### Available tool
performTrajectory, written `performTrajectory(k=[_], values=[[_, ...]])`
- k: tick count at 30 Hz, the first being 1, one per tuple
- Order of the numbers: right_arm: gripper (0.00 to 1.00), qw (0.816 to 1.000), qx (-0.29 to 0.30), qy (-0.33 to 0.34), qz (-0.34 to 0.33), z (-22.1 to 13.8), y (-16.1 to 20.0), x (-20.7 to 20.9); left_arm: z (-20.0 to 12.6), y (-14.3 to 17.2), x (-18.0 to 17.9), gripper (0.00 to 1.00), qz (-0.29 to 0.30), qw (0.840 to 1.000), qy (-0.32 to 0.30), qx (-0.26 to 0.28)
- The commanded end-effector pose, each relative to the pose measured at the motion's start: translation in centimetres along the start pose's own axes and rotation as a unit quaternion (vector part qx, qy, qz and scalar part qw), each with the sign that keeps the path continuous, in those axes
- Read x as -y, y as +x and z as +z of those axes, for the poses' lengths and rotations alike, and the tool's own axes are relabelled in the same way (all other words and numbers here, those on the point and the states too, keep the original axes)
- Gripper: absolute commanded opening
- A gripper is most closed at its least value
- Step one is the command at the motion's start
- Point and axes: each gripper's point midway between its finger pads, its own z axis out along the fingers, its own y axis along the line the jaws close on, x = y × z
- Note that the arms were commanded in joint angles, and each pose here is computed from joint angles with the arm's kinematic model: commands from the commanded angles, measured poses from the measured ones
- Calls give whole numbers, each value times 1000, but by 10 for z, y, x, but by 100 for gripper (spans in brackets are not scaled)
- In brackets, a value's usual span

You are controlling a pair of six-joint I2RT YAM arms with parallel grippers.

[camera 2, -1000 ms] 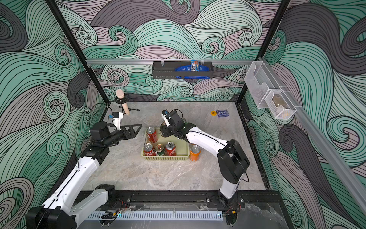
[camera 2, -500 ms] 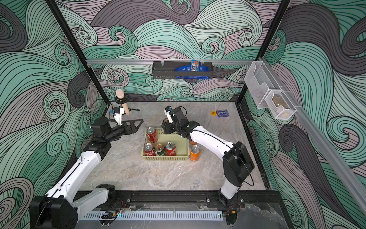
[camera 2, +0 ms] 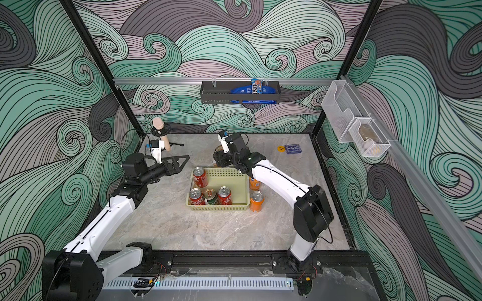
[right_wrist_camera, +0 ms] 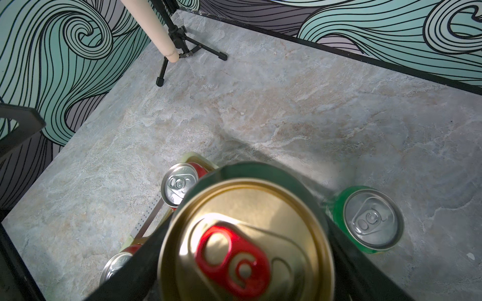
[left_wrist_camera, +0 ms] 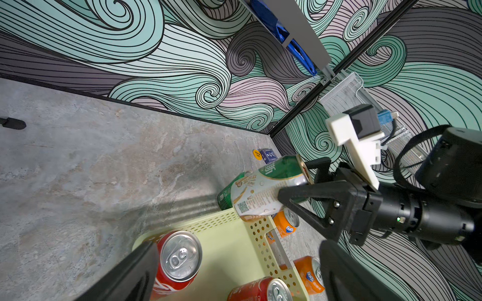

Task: Take out the drinks from the basket
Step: Place the drink at the center of the board.

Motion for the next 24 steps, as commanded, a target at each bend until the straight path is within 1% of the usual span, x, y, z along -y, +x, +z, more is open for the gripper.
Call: performTrajectory(k=[1,5,15,24], values=[[55,998,55,-12,1,-7,-39,-4,-2,-11,16,99,6,1000,26,15],[55,998,55,-7,3,-4,-40,0,3,-6,13,99,-10,1000,29,4],[55,999,51,3,3,4,-40,8,5,-1,9,99,-16,1000,24,-7],[55,999,26,39,0,27,-33,21,6,0,8,99,-21,999,26,-8]])
